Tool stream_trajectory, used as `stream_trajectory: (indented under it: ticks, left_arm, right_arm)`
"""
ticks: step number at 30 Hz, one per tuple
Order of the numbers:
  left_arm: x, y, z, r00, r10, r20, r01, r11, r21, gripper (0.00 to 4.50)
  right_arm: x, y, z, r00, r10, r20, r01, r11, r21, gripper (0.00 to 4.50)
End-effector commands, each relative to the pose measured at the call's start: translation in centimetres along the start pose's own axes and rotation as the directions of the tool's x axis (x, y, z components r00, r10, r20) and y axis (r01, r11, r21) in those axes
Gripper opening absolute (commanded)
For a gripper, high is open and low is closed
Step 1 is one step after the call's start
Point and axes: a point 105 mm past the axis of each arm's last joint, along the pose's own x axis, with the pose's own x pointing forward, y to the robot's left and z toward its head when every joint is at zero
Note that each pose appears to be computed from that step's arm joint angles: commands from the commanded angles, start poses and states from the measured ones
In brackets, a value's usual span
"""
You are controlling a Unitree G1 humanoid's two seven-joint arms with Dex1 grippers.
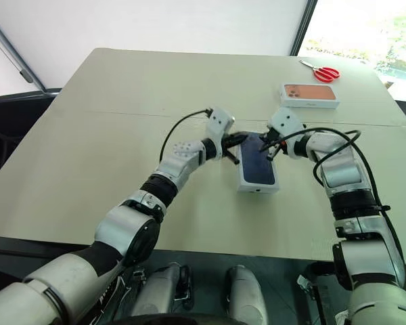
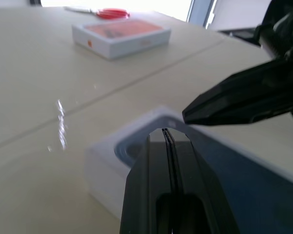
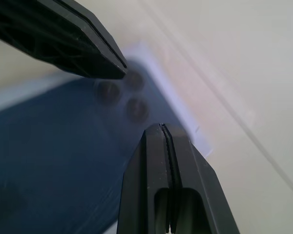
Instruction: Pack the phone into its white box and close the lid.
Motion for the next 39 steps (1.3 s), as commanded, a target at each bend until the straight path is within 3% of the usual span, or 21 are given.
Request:
stream_trajectory:
  ticks: [1, 9, 12, 16, 18, 20, 22, 25, 29, 32, 39]
  left_arm:
    - [-0.3, -0.5, -0.9, 0.998, -0.055, -0.034, 0.057, 0.997, 0.043, 0.0]
    - [-2.5, -0.8, -3.2, 0.987, -0.147, -0.06, 0.149, 0.989, 0.018, 0.0]
    - [-2.8, -1.7, -2.3, 0.979, -0.202, -0.002, 0.202, 0.979, 0.005, 0.0]
    - [-3.8, -3.5, -1.3, 0.94, -0.332, 0.076, 0.337, 0.939, -0.073, 0.0]
    - [-4.4, -3.1, -0.8, 0.938, -0.333, 0.096, 0.343, 0.933, -0.112, 0.0]
    - [-5.0, -1.4, -0.3, 0.956, -0.273, 0.105, 0.285, 0.951, -0.12, 0.0]
    - [-5.8, 0.5, 0.6, 0.97, -0.208, 0.129, 0.221, 0.971, -0.093, 0.82]
    - [-8.1, 3.3, 2.5, 0.973, -0.145, 0.178, 0.161, 0.984, -0.078, 2.31]
    - [-11.6, 6.3, 4.0, 0.982, -0.076, 0.173, 0.078, 0.997, -0.002, 4.3]
    - [-14.8, 8.1, 4.4, 0.984, -0.041, 0.173, 0.031, 0.998, 0.057, 4.5]
    - [-22.3, 11.4, 1.8, 0.998, 0.059, 0.035, -0.063, 0.992, 0.107, 4.5]
  right_arm:
    - [-1.1, 0.7, 0.1, 0.998, 0.056, -0.008, -0.057, 0.998, -0.018, 0.02]
    - [-3.8, 3.5, -1.1, 0.967, 0.243, -0.075, -0.243, 0.97, 0.012, 0.02]
    - [-5.2, 5.4, -1.9, 0.923, 0.368, -0.112, -0.359, 0.929, 0.09, 0.02]
    - [-5.3, 6.3, -1.4, 0.903, 0.419, -0.093, -0.411, 0.907, 0.098, 0.02]
    - [-4.7, 5.1, -0.1, 0.932, 0.363, -0.025, -0.359, 0.929, 0.087, 0.02]
    - [-3.7, 2.1, 1.6, 0.976, 0.203, 0.072, -0.209, 0.974, 0.088, 0.02]
    - [-3.4, 0.2, 2.9, 0.983, 0.11, 0.145, -0.129, 0.984, 0.123, 0.0]
    - [-3.3, -0.7, 4.2, 0.972, 0.083, 0.221, -0.115, 0.984, 0.133, 0.88]
    - [-3.2, -0.6, 5.0, 0.959, 0.104, 0.263, -0.14, 0.982, 0.124, 2.87]
    - [-3.4, 0.0, 4.8, 0.955, 0.14, 0.26, -0.17, 0.981, 0.097, 4.39]
    - [-5.4, -0.3, 4.1, 0.952, 0.157, 0.264, -0.175, 0.983, 0.046, 4.46]
